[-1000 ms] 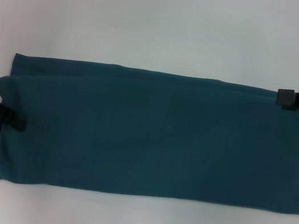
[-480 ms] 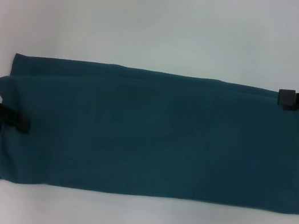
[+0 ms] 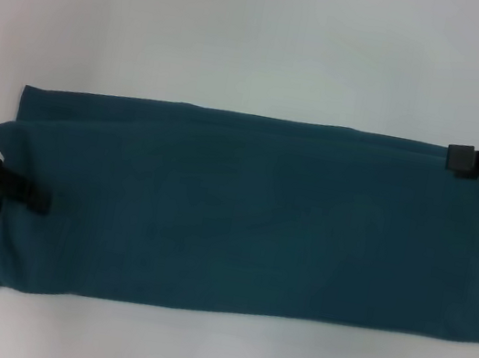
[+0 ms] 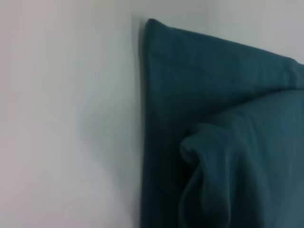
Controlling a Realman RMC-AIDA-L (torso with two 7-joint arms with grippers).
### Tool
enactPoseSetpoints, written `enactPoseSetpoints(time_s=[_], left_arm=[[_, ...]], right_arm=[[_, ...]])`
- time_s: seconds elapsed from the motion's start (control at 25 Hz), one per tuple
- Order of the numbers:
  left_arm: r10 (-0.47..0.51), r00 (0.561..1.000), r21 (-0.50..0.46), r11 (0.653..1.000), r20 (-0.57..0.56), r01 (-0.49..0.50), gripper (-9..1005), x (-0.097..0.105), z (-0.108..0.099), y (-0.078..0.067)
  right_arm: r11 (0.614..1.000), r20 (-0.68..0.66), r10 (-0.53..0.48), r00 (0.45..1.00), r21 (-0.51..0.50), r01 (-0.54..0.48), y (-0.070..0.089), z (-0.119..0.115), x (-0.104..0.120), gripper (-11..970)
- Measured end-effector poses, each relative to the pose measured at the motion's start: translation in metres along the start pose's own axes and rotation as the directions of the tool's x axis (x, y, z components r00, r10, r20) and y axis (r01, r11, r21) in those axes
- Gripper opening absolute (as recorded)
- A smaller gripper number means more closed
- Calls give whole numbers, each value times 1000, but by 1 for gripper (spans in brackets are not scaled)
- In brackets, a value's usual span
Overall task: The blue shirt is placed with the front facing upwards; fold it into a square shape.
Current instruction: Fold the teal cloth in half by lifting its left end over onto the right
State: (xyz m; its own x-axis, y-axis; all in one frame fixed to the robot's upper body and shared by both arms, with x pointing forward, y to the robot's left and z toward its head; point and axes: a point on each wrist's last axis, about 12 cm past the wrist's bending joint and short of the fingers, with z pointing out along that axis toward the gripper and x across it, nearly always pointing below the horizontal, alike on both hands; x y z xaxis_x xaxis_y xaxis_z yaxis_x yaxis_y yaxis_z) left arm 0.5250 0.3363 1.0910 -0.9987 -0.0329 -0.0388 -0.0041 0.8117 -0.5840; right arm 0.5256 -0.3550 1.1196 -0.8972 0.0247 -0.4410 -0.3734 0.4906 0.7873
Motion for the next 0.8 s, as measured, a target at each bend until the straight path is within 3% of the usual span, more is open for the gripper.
enactPoseSetpoints(time_s=[0.8], left_arm=[[47,998,41,998,-33,-46,733,-2,16,-16]], right_arm=[[1000,0,-2,1000,-1,2,0,0,-1,894]])
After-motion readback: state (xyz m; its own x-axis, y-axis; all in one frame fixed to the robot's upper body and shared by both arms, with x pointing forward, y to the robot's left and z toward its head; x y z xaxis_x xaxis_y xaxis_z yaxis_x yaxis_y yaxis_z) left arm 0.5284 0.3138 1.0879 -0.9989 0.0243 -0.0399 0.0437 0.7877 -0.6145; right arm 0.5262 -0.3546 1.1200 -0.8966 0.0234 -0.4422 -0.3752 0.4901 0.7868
